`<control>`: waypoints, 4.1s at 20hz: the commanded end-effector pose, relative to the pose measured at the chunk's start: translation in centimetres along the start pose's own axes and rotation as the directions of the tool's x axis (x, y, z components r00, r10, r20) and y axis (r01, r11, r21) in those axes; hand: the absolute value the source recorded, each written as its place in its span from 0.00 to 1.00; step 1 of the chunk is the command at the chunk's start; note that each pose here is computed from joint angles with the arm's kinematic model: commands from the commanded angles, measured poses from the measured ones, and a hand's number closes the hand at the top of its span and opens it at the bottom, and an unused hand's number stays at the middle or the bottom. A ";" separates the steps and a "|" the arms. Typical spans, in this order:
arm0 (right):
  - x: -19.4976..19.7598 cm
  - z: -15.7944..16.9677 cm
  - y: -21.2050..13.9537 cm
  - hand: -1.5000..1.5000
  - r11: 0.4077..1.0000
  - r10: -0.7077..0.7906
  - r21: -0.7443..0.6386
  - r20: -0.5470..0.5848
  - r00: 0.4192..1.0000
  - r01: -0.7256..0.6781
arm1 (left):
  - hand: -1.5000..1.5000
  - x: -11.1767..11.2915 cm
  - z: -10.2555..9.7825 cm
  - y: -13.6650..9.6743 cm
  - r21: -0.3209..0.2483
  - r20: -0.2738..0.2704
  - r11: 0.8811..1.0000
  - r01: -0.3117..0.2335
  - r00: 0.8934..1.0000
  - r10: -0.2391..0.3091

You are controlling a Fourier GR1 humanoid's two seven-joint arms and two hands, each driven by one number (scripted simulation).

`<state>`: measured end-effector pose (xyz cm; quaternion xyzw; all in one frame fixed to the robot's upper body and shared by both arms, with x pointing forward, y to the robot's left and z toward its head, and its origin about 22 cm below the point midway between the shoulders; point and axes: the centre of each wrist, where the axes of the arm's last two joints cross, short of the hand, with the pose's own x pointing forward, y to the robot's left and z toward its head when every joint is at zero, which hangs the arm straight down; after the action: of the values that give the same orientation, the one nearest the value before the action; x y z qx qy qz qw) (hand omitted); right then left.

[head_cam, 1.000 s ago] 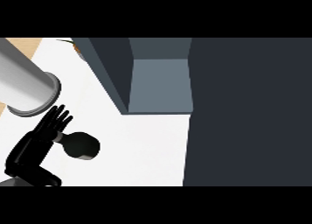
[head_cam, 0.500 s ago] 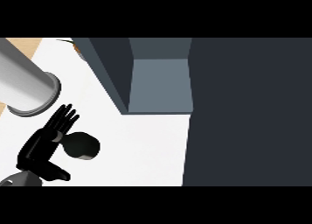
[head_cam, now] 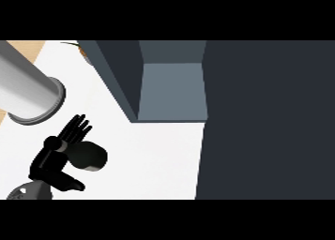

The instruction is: Pick up the wine, place it into the cabinet and close the cabinet

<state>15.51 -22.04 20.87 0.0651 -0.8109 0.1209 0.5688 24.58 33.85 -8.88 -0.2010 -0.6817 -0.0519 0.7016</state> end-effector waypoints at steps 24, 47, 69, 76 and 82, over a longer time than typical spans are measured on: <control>1.2 2.2 0.5 0.00 0.999 -0.036 0.029 0.042 0.998 0.035 | 1.00 -2.0 2.4 -1.0 0.306 0.143 0.951 0.032 0.987 -0.079; 1.4 1.9 0.1 0.00 0.998 -0.062 0.016 0.034 0.998 0.061 | 1.00 8.1 -0.3 -10.4 0.213 0.365 0.976 0.044 0.923 -0.121; -0.2 2.0 0.1 0.00 0.997 -0.066 0.032 0.026 0.997 0.065 | 1.00 16.1 -8.0 -25.8 0.103 0.360 0.994 0.018 0.932 -0.054; 0.7 1.9 0.3 0.00 0.997 -0.070 0.035 0.028 0.997 0.069 | 1.00 16.8 -11.2 -29.4 0.164 0.357 0.984 0.064 0.926 -0.120; 0.3 1.9 -0.6 0.00 0.997 -0.073 0.031 0.027 0.997 0.072 | 1.00 16.3 -13.2 -30.3 0.229 0.356 0.971 0.061 0.924 -0.142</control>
<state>15.51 -22.69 19.82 0.0689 -0.8044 0.1168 0.5783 26.82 6.90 13.80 -0.1145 -0.8116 0.0154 0.5727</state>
